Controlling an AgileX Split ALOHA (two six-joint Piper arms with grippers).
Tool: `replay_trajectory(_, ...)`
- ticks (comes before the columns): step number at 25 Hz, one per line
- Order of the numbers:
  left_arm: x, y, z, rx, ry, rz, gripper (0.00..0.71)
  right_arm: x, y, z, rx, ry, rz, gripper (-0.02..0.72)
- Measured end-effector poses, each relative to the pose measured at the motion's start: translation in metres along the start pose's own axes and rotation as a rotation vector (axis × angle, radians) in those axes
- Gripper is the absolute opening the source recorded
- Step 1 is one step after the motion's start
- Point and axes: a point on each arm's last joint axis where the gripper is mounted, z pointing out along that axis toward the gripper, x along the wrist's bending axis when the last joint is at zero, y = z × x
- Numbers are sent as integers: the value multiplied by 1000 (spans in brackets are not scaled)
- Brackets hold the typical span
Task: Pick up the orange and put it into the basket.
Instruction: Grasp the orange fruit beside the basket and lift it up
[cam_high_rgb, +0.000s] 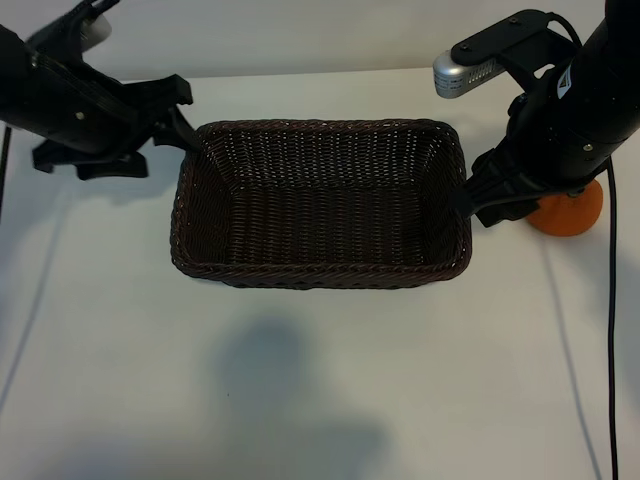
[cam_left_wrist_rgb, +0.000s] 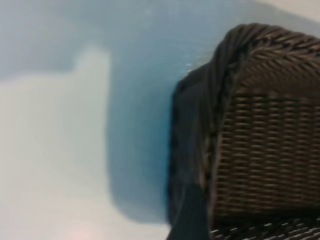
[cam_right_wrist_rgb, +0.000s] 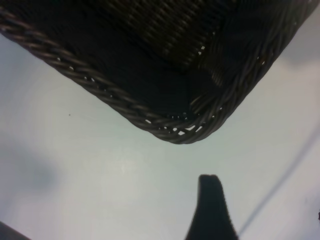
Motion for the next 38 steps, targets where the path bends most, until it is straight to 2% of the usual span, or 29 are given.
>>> replay_trajectory(6,4,4,-27,33,155,113,619,0,0,0,3,1,0,489)
replay_trajectory(9,7,6,-48,9,184,123,615,0,0,0,4,1,0,489)
replay_trajectory(16,44,4,-104,-60,229,95,600,0,-1,0,6,3,0,489)
replay_trajectory(18,48,0,-120,-81,238,105,597,0,-1,0,6,3,0,489)
replay_trajectory(20,46,-5,-132,-111,230,126,597,0,-1,0,6,4,1,489)
replay_trajectory(27,22,-30,-173,-208,112,226,596,0,0,0,5,4,-4,489)
replay_trajectory(30,11,-49,-200,-293,80,270,596,0,0,0,5,4,-9,489)
replay_trajectory(34,1,-84,-239,-416,89,324,596,0,0,0,5,4,-11,489)
replay_trajectory(38,-4,-127,-275,-550,131,379,596,0,0,0,5,4,-12,489)
